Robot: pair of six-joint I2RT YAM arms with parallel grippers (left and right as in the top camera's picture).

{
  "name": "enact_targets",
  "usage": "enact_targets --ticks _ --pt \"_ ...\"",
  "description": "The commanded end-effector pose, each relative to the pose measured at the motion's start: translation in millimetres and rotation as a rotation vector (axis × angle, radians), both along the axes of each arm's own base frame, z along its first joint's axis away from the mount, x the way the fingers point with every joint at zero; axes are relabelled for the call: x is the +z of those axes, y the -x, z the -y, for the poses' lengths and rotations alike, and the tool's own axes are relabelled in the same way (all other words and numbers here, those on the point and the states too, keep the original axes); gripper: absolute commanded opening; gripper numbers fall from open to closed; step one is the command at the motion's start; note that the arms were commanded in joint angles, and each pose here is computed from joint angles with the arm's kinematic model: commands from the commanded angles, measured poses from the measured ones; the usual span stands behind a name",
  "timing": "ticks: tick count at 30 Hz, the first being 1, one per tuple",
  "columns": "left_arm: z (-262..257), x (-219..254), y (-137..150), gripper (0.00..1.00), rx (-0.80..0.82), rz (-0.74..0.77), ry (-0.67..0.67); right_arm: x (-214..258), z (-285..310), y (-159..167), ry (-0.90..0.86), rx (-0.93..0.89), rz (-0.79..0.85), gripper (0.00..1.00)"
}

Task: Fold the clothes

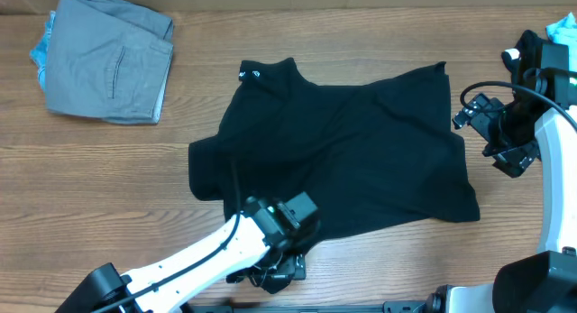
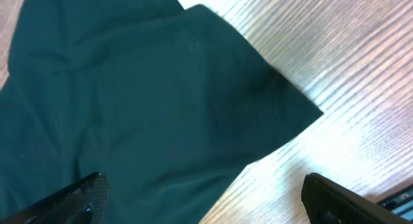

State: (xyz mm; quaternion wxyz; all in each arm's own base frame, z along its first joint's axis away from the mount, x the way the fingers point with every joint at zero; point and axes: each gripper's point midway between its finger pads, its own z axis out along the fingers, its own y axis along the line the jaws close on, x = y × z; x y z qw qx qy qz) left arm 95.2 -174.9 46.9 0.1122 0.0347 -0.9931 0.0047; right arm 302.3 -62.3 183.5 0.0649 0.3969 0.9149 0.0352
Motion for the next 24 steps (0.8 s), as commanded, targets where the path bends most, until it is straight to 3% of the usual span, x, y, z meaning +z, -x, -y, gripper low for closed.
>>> enact_targets --ticks 1,15,20,24 --pt "7.6 -13.9 10.7 1.00 0.021 -0.085 0.108 0.7 2.1 -2.7 0.009 -0.003 0.015 1.00" --pt "-29.3 -49.1 6.6 0.98 0.132 -0.079 0.057 0.9 2.7 -4.6 0.011 -0.003 0.022 1.00" --pt "-30.3 -57.2 8.5 0.84 0.131 -0.072 0.070 -2.0 2.2 -3.1 0.009 -0.003 0.014 1.00" --pt "-26.5 -61.4 4.4 0.65 0.129 -0.048 0.094 -20.6 0.6 3.4 0.000 -0.003 -0.023 1.00"
